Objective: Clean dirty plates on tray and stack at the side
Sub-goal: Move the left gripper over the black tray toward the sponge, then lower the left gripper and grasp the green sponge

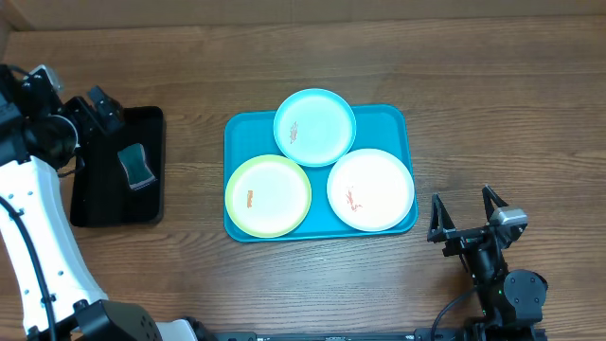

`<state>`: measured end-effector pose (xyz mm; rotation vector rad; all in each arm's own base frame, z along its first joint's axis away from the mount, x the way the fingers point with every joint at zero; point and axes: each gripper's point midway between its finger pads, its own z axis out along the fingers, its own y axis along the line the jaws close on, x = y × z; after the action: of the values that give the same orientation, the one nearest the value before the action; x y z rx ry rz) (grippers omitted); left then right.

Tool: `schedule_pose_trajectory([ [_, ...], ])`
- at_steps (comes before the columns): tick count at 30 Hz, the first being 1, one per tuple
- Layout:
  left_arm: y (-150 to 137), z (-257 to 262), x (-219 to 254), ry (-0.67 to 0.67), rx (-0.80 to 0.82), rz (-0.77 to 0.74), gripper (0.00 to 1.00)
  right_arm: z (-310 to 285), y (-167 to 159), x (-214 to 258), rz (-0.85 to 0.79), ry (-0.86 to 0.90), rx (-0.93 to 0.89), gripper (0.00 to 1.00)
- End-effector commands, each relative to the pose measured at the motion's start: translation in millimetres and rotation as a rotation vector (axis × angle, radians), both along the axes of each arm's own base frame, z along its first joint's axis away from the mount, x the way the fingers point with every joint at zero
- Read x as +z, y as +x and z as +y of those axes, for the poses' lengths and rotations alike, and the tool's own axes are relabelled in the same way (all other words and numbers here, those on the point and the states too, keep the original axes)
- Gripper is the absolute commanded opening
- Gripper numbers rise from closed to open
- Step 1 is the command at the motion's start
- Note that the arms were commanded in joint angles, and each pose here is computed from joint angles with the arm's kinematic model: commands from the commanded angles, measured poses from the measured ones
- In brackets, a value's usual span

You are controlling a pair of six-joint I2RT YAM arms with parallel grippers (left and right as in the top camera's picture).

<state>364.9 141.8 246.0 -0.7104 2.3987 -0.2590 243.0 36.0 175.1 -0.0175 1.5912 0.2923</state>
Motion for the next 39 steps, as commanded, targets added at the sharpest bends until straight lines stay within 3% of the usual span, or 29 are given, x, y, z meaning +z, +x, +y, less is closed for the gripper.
schedule_pose_trajectory([
  [1,2.5,-2.9,8.7,0.003,-0.015,-0.005,1.0,-1.8,0.5,-2.3,-0.002,-0.004,-0.012,1.0],
  [9,-23.3,49.8,7.1,0.179,0.241,0.214,1.0,-1.8,0.5,-2.3,-0.002,-0.003,-0.012,1.0],
  [25,9.6,32.4,-81.3,-0.005,0.134,0.381,1.0,-1.8,0.5,-2.3,-0.002,-0.004,-0.012,1.0],
  [26,9.2,33.4,-87.5,-0.007,0.135,0.4,0.96,-1.8,0.5,-2.3,-0.002,-0.003,-0.012,1.0],
  [29,10.4,34.7,-106.9,-0.024,0.132,0.446,0.58,-1.8,0.5,-2.3,-0.002,-0.004,-0.012,1.0],
  [30,10.6,35.1,-113.0,-0.029,0.131,0.461,0.54,-1.8,0.5,-2.3,-0.002,-0.004,-0.012,1.0],
  [31,10.5,36.0,-119.5,-0.031,0.132,0.477,0.56,-1.8,0.5,-2.3,-0.002,-0.004,-0.012,1.0],
  [33,9.8,37.9,-131.7,-0.03,0.132,0.511,0.83,-1.8,0.5,-2.3,-0.002,-0.004,-0.012,1.0],
  [34,8.4,40.2,-139.4,-0.025,0.136,0.535,0.88,-1.8,0.5,-2.3,-0.002,-0.003,-0.012,1.0],
  [39,6.3,42.7,-171.6,-0.001,0.03,0.613,0.9,-1.8,0.5,-2.3,-0.002,-0.004,-0.012,1.0],
])
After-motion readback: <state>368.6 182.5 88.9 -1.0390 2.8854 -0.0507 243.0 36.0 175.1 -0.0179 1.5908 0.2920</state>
